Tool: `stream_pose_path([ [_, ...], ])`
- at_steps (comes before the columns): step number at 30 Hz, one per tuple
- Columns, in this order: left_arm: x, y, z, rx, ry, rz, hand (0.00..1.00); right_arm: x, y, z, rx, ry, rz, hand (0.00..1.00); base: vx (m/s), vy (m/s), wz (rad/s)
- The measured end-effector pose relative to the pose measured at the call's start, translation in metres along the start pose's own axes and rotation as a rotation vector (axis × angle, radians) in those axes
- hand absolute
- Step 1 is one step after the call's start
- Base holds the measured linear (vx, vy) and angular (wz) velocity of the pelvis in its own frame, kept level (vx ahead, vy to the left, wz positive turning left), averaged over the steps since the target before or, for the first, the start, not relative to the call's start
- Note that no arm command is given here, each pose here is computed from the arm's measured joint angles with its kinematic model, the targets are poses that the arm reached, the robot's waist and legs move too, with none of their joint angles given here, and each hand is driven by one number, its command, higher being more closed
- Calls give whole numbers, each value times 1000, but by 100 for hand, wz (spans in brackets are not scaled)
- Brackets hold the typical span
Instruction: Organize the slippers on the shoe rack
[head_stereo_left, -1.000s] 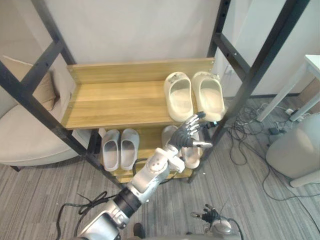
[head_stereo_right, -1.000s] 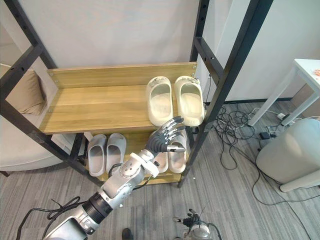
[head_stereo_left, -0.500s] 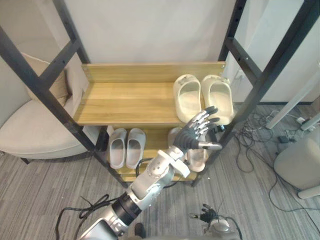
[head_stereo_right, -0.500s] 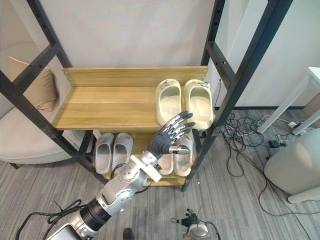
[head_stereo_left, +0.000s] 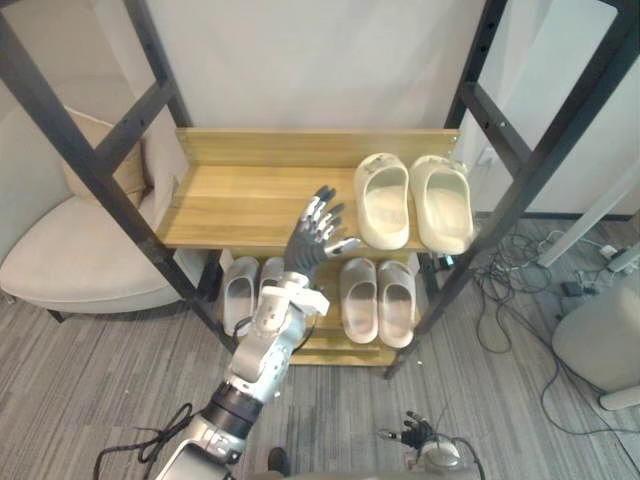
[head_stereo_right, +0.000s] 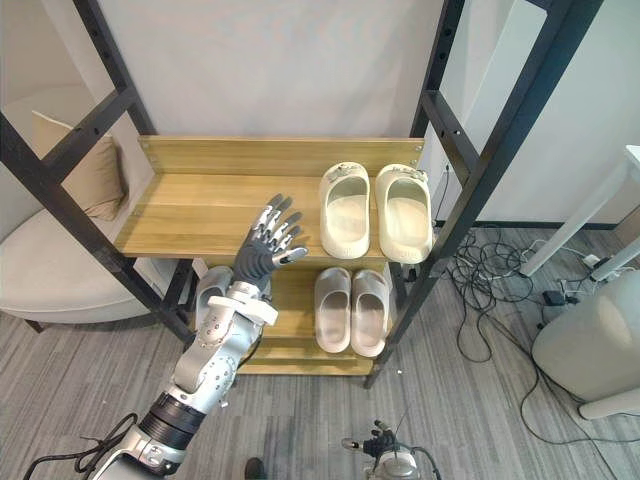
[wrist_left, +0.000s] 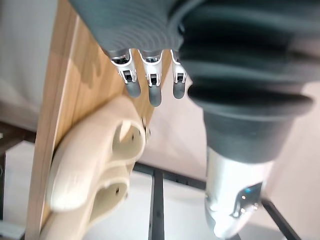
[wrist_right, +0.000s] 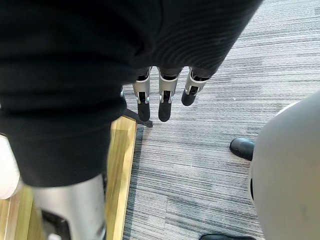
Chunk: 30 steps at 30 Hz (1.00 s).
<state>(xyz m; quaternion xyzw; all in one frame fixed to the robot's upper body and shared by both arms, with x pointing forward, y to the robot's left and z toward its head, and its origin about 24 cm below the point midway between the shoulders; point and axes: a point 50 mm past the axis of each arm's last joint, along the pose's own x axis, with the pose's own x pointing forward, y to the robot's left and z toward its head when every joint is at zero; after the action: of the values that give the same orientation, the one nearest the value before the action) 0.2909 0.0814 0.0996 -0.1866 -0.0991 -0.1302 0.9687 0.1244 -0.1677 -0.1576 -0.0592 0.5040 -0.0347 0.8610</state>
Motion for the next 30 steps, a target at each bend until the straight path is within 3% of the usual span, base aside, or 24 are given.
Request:
stream_pose_path([
  [10, 3, 11, -6, 47, 27, 42, 0, -1, 1, -2, 27, 4, 0, 0, -1, 1, -2],
  [30, 16, -19, -16, 126, 69, -97, 0, -1, 0, -3, 55, 11, -9, 0, 4, 4, -3],
])
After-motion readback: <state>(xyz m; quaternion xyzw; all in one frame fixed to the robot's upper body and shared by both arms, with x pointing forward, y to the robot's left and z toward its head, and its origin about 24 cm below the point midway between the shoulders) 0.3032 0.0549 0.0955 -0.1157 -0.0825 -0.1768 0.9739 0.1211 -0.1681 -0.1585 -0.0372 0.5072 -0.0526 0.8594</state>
